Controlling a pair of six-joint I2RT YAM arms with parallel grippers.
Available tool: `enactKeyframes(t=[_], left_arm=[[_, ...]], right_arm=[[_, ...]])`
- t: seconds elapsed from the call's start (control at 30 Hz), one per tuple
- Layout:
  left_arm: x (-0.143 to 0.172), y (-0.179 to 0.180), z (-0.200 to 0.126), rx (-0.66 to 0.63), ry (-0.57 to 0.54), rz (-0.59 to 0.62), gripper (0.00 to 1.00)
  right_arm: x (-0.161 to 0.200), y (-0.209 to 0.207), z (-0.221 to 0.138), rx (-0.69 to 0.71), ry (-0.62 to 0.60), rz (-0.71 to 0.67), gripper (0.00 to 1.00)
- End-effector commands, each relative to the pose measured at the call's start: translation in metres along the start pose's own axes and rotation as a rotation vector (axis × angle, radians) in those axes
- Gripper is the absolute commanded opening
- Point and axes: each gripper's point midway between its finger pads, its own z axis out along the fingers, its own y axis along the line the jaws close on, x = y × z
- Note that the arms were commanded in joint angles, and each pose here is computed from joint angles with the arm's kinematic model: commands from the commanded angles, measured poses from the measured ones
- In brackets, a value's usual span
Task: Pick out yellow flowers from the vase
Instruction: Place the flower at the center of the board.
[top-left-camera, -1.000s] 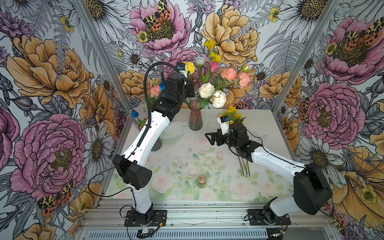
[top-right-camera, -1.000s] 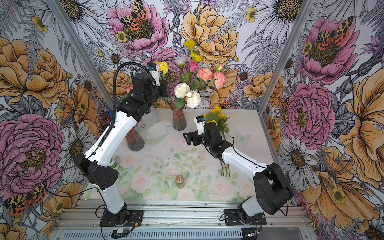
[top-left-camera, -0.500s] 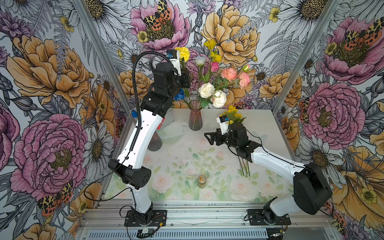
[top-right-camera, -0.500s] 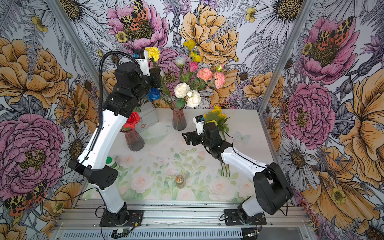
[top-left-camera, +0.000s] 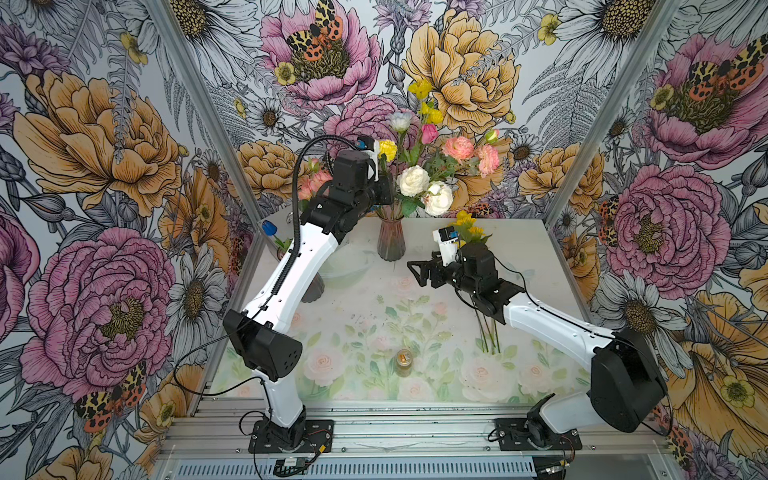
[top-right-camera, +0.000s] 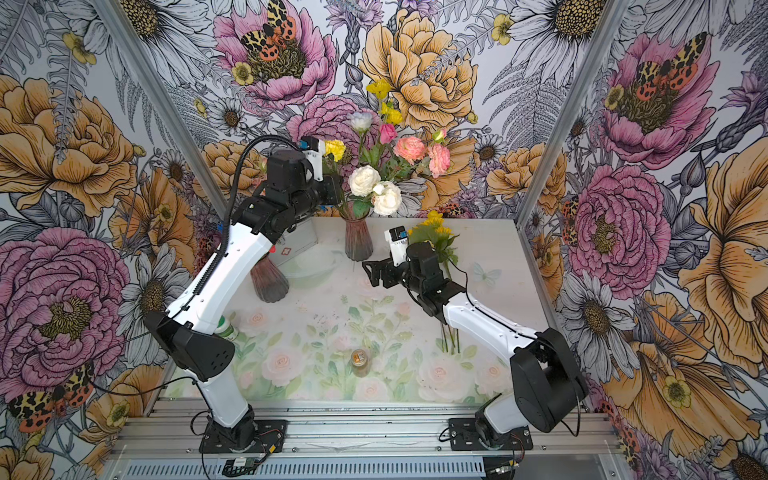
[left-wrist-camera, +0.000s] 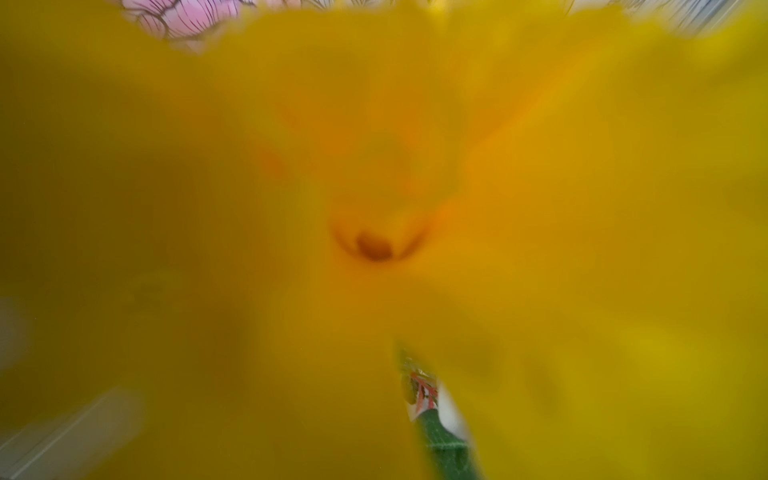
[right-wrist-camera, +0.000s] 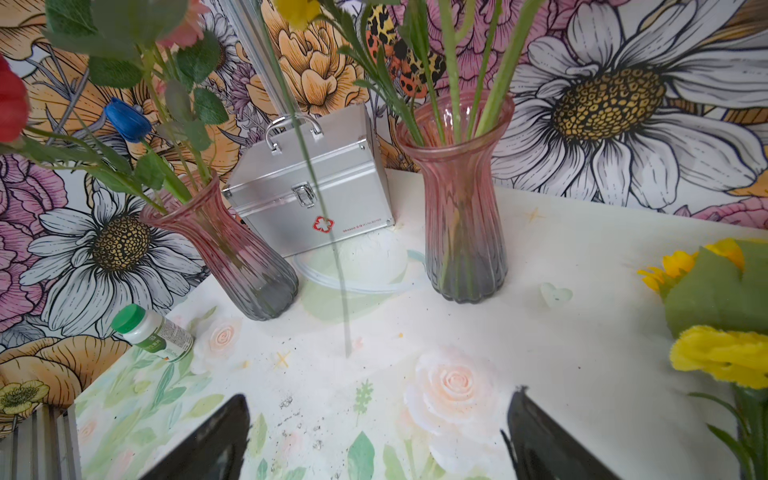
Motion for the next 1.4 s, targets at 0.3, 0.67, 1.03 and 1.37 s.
enactKeyframes(t=[0.3, 0.67, 1.03, 1.37], left_arm=[[0.011, -0.036, -0.026, 0.122, 0.06, -0.028, 0.0], [0.021, -0.038, -0.033, 0.135, 0.093, -0.043, 0.0], [0.027, -0.035, -0.036, 0.129, 0.106, -0.058, 0.0], [0.031, -0.029, -0.036, 0.103, 0.108, -0.051, 0.27]], right_arm=[[-0.079, 0.029, 0.005, -0.06, -0.218, 0.014, 0.9], [-0.084, 0.037, 0.022, -0.101, -0.229, 0.048, 0.64], [-0.075, 0.043, 0.019, -0.116, -0.202, 0.038, 0.21], [-0.073, 0.046, 0.009, -0.109, -0.178, 0.007, 0.0]])
